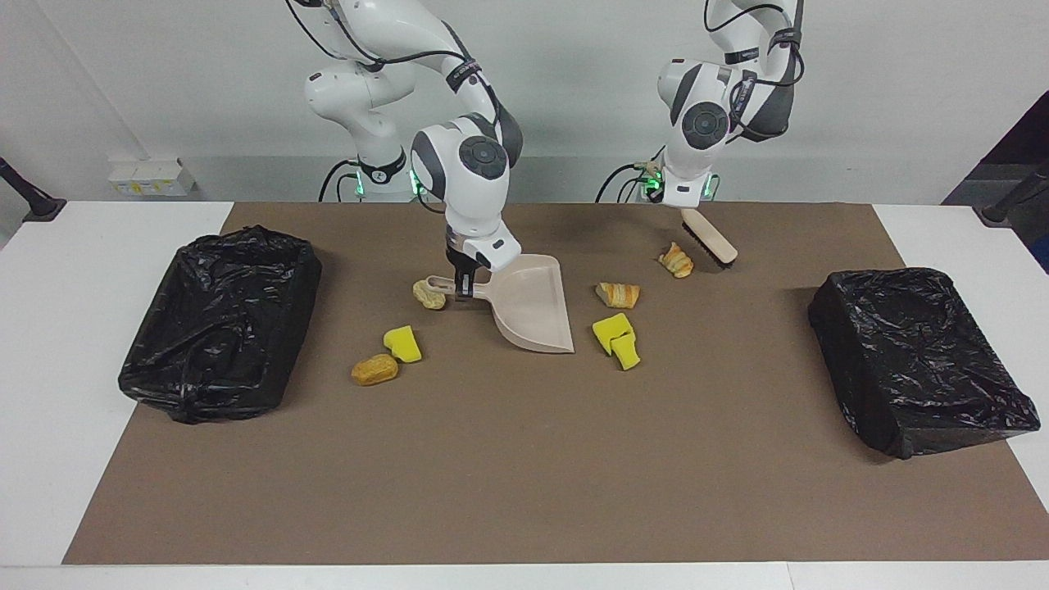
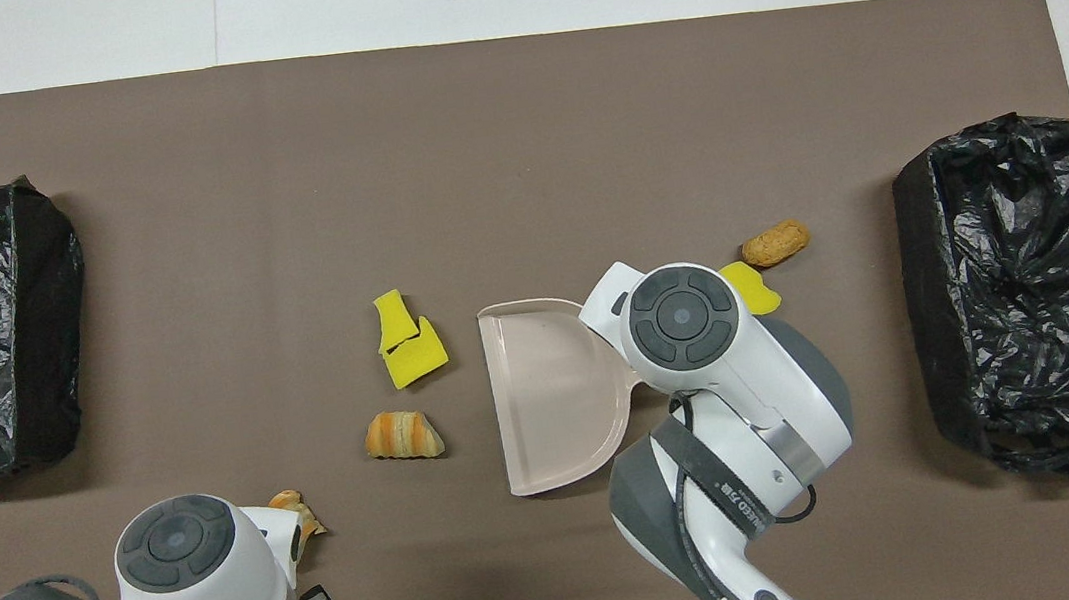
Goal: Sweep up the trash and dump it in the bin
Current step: 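Sweep the scraps toward the dustpan with the left gripper's brush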
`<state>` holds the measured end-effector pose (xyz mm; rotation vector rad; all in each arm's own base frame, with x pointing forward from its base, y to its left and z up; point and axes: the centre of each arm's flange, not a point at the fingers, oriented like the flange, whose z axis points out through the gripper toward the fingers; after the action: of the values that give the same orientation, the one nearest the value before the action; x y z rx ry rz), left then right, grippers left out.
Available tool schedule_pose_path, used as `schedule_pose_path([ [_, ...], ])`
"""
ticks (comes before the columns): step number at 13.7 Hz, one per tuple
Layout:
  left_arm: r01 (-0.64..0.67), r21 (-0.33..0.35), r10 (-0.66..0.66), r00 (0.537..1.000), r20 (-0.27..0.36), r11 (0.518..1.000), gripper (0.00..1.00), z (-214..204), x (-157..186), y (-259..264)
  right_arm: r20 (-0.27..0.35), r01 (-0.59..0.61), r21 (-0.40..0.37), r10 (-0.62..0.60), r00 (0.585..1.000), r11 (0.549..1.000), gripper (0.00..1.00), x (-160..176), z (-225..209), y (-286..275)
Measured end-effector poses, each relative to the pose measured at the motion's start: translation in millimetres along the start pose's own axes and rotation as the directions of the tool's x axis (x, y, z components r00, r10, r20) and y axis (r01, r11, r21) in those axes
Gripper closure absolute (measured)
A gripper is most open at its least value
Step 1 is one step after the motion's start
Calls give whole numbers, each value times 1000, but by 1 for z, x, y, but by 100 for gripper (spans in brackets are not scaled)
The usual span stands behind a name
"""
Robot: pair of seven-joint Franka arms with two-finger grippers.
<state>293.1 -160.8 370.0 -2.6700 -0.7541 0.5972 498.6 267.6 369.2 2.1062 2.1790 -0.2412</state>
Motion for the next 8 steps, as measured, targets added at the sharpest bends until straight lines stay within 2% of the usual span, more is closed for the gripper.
schedule_pose_path([
  [5, -47, -118, 34, 993, -113, 992, 74, 16, 1, 42, 0, -44, -1, 44, 999, 999, 67, 0, -2, -2],
  [8, -75, -231, 30, 981, -192, 970, 74, 8, 17, 81, 0, -48, -1, 48, 999, 999, 67, 0, -2, -2],
])
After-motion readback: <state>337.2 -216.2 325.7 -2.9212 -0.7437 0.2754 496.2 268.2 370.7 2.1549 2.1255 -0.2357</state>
